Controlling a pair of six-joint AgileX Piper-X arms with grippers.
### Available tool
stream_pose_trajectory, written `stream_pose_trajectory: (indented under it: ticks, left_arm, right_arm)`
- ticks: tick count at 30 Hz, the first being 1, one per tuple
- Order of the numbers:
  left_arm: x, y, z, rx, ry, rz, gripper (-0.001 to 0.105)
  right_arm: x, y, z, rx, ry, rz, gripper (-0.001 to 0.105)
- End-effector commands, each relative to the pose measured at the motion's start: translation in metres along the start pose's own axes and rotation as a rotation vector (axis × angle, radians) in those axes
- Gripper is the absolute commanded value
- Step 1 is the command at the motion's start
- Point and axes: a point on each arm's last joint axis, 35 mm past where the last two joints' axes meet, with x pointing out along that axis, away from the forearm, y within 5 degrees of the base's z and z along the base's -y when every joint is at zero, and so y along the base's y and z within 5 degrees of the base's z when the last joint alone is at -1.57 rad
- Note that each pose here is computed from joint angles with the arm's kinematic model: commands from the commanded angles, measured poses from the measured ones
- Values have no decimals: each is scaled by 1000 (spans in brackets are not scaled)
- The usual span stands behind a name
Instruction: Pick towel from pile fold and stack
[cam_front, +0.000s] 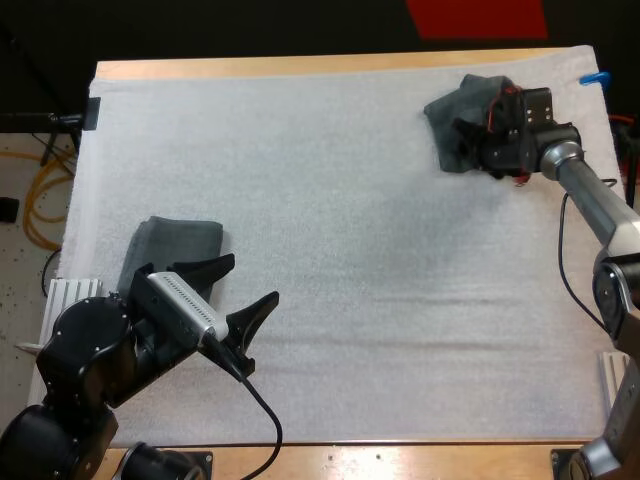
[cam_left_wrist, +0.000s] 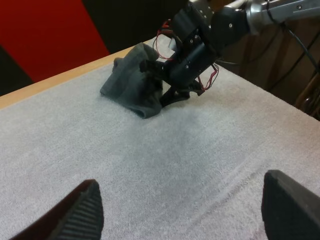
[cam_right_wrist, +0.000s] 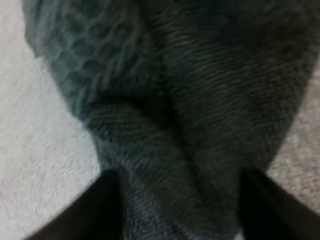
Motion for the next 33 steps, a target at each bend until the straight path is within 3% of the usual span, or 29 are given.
stream_pose_trajectory:
  ticks: [1,3,5,11,16,21,27,33]
  left_arm:
    - [-1,-2,3,-6,-15,-12,65]
    - [-1,-2,3,-6,-15,-12,65]
    - [-1,-2,3,-6,-15,-12,65]
    - [-1,-2,3,-6,-15,-12,65]
    - [-1,-2,3,-6,-15,-12,65]
    - [-1,-2,3,-6,-15,-12,65]
    - [-1,-2,3,-6,-15,-12,65]
    - [-1,-2,3,-6,-15,-12,65]
  right_arm:
    - [1,0,2,0,-10,-10,32]
    - [1,-1,2,0,-12,-17,12]
    - [3,-2,1,1,-10,-18,0]
    - [4,-2,0,-9,3,3,0]
    - [-22,14,11,-184,-57,29,0]
    - [-78,44,28,-367,-190,35,0]
    - [-145,73,32,-485,-290,59,0]
    - [-202,97,13,-584,-272,72,0]
